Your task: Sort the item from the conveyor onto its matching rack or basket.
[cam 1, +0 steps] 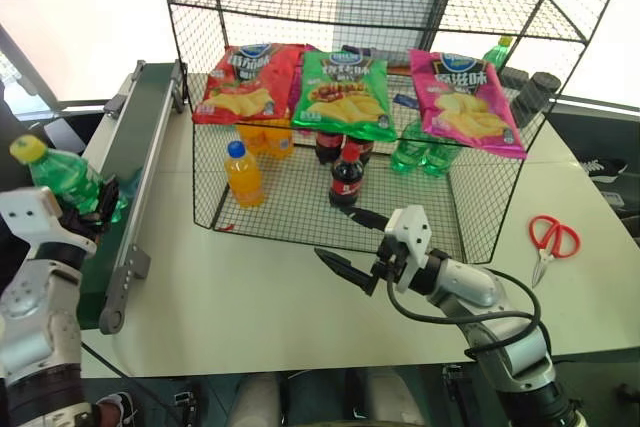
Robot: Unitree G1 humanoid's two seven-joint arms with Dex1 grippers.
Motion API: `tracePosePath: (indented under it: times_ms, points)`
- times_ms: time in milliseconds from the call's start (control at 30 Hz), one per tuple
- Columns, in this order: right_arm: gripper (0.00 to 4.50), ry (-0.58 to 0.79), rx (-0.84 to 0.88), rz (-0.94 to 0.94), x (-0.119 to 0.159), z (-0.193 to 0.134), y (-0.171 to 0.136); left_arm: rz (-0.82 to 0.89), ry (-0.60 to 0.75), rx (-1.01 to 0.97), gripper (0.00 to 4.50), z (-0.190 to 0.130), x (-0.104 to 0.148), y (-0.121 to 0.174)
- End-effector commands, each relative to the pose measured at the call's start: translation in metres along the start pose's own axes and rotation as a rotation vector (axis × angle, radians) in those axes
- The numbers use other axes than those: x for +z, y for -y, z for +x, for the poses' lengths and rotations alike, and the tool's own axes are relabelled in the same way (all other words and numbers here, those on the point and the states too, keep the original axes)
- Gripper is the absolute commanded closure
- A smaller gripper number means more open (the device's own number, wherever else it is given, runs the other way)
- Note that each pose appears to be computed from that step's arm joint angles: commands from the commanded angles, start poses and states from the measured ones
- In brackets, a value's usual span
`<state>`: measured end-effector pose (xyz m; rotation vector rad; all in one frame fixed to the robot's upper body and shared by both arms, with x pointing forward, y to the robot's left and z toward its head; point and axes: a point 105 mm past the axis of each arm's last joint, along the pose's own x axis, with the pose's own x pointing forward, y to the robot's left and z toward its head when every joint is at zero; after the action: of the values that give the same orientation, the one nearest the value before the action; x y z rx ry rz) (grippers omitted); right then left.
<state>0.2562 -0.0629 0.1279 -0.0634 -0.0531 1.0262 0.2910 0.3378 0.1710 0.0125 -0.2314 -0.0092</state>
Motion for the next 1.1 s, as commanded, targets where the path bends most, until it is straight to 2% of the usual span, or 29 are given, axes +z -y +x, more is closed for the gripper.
tracePosePath:
  times_ms: [33, 200, 333, 567, 700, 900, 1100]
  points:
    - [0.0, 0.04, 0.015, -0.031, 0.012, -0.002, 0.003, 0.04, 0.047, -0.187, 1.71, -0.005, 0.033, 0.024]
    - [0.0, 0.046, 0.05, -0.034, 0.017, -0.003, 0.003, 0.011, -0.039, -0.449, 1.71, -0.017, 0.023, 0.077]
    - [0.0, 0.069, 0.055, -0.025, 0.026, -0.004, 0.004, 0.02, -0.119, -0.65, 1.71, -0.025, 0.0, 0.124]
    - [0.0, 0.083, 0.092, 0.003, 0.036, 0.003, -0.005, -0.016, -0.13, -0.962, 1.71, -0.02, -0.03, 0.197]
    - [0.0, 0.078, 0.096, 0.017, 0.036, 0.005, -0.009, -0.018, -0.106, -1.145, 1.71, -0.017, -0.037, 0.232]
    - [0.0, 0.073, 0.053, 0.034, 0.035, 0.005, -0.007, -0.012, -0.04, -1.307, 1.71, -0.012, -0.034, 0.266]
    - [0.0, 0.066, 0.027, 0.038, 0.032, 0.002, -0.003, 0.004, -0.01, -1.373, 1.71, -0.012, -0.032, 0.279]
